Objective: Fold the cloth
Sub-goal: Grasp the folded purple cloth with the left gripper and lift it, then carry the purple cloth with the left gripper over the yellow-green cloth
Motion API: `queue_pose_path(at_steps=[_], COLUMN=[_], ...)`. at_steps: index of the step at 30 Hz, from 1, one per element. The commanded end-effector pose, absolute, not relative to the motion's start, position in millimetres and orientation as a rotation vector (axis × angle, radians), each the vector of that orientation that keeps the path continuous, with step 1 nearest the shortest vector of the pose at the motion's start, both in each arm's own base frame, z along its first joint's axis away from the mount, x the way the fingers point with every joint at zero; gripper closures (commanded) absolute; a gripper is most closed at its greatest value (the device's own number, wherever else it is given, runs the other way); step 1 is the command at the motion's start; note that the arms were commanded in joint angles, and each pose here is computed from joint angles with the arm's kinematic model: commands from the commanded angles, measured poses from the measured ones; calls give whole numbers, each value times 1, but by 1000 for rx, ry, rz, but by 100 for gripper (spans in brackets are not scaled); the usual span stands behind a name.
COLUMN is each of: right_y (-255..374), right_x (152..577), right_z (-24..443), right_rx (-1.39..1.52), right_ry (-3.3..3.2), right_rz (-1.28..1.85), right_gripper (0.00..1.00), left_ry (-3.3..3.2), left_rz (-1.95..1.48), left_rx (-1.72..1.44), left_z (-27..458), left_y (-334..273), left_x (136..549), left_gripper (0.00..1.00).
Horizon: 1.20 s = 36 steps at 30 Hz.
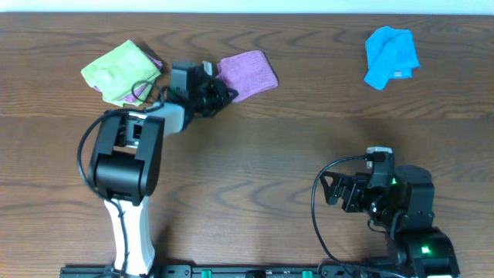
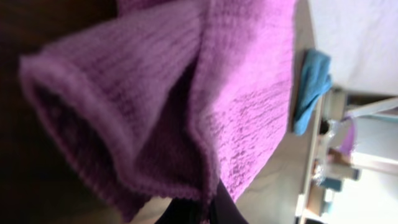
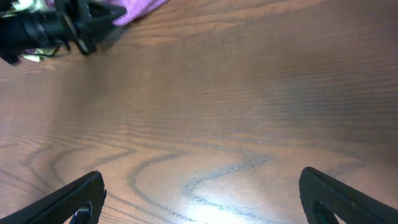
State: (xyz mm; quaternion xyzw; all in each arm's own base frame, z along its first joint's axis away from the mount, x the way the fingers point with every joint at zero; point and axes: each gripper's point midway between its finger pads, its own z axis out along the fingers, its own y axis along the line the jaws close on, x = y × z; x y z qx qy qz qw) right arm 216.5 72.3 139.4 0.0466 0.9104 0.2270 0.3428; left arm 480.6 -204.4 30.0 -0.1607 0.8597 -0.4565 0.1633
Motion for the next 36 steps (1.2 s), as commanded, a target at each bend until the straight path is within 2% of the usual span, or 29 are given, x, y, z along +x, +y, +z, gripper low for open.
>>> queue_pose_path(at_steps=[1,17,30,36], right_y=[71,71,71,71], right_x=[216,216,216,216], right_z=[139,139,139,139], right_rx=[149,149,149,149], right_ry=[2365,2365,2365,2365], right_rz=[595,595,595,595], right_gripper=[1,1,1,1], left_ry=[2370,2327,2191,2121], left_rz=[-1214,-1177,-1036,-985], left_rx=[-290,-324,-388,-412], left_z=[79,123,223,251], left_y=[-200,-179,-77,-35], left_x=[503,534,582,590], left_gripper=[95,94,94,94])
